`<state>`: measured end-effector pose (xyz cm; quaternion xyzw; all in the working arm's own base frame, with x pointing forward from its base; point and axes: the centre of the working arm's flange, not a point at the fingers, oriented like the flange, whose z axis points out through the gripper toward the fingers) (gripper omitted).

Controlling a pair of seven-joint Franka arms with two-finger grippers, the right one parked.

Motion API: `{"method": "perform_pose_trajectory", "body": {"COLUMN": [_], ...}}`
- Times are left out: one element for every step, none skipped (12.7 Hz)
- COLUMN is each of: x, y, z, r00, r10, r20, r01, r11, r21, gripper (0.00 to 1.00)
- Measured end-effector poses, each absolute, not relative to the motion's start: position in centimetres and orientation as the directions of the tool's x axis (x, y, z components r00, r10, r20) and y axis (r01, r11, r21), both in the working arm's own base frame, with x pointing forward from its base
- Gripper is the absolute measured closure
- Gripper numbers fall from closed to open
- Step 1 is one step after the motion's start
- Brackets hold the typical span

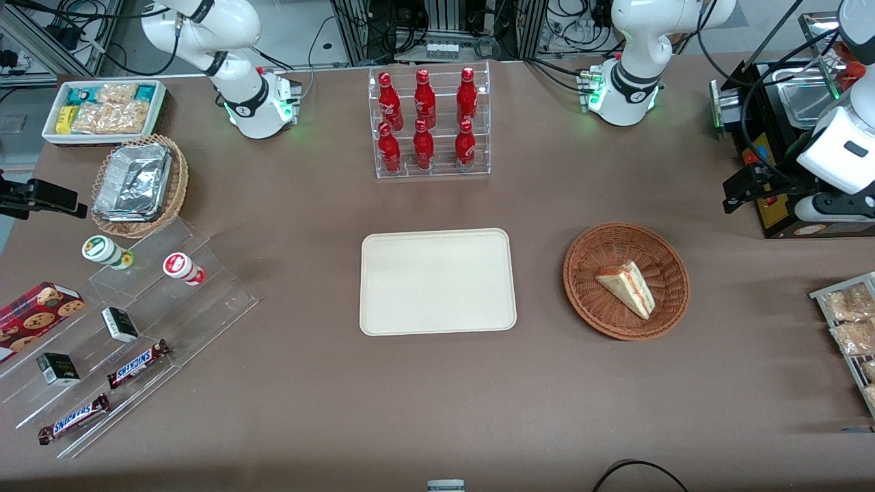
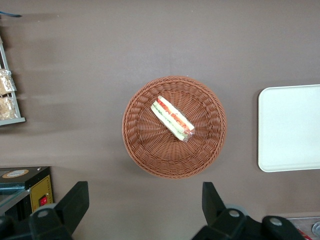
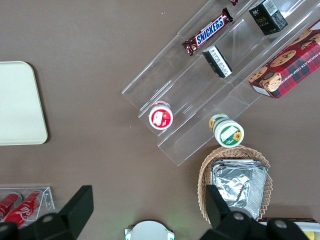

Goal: Place sandwich from basket to tray
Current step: 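Lower the open left gripper over the sandwich in the wicker basket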

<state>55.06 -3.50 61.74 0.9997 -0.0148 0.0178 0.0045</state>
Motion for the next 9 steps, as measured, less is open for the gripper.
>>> {"method": "perform_pose_trajectory", "body": {"x": [55.1,55.1,55.1,55.1,55.3,55.6,56.1,56.7,57.2], "y": [-3.5,-3.5,-3.4,-3.4,-3.4,-3.4,-3.5,-3.7,-3.8], "z": [62.0,62.2,62.2,61.9,61.3,60.1,58.6,56.9,55.3], "r00": [0.999,0.999,0.999,0.999,0.999,1.000,0.999,0.999,0.999], "r10": [-0.030,-0.029,-0.028,-0.027,-0.027,-0.028,-0.029,-0.030,-0.030], "r20": [0.041,0.043,0.042,0.036,0.023,0.003,-0.014,-0.028,-0.037], "r01": [-0.030,-0.029,-0.028,-0.027,-0.027,-0.028,-0.029,-0.030,-0.030], "r11": [-1.000,-1.000,-1.000,-1.000,-1.000,-1.000,-1.000,-1.000,-1.000], "r21": [0.009,0.009,0.009,0.009,0.009,0.009,0.009,0.010,0.011], "gripper": [0.00,0.00,0.00,0.00,0.00,0.00,0.00,0.00,0.00]}}
